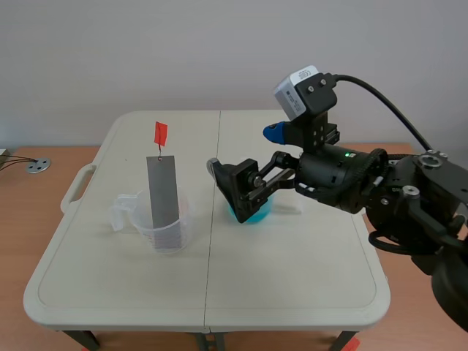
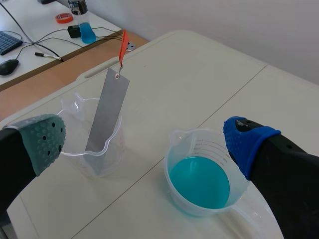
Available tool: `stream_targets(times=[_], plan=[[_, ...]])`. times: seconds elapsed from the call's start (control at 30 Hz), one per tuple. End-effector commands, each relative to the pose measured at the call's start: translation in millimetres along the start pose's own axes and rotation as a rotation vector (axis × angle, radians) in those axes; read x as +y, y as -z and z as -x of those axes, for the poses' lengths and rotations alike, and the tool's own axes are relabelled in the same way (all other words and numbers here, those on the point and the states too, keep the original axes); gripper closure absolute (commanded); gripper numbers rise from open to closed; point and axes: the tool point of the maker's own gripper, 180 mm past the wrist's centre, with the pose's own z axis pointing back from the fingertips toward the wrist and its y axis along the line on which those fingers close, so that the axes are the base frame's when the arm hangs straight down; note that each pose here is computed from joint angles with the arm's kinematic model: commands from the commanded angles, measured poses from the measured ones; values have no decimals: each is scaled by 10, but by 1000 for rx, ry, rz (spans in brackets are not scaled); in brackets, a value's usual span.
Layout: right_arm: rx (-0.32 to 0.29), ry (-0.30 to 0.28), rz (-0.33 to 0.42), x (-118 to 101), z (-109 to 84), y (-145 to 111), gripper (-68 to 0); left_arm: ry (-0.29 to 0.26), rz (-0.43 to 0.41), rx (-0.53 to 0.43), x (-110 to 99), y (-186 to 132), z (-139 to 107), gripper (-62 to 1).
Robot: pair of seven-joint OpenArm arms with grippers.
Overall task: Hold the metal plate by the orange handle, dip it into the blue solution, take it out and point at it, then put the plate back in the beaker on the left.
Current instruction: 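Lift the metal plate out of the left beaker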
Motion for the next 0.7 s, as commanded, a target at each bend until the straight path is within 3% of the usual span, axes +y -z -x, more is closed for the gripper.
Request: stream_targets(times=[0.0,0.3,0.67], plan=[[-53,-3,-6,-24,-173,81,-663,-11,5,-3,-35,-20,1,-23],[-50,18,-62,94,-183,440,-663,-30,28,79,-139,-76,194,-23],[-53,42,-79,93,-269,791,-663,-30,29,76,-140,-75,188,-23]])
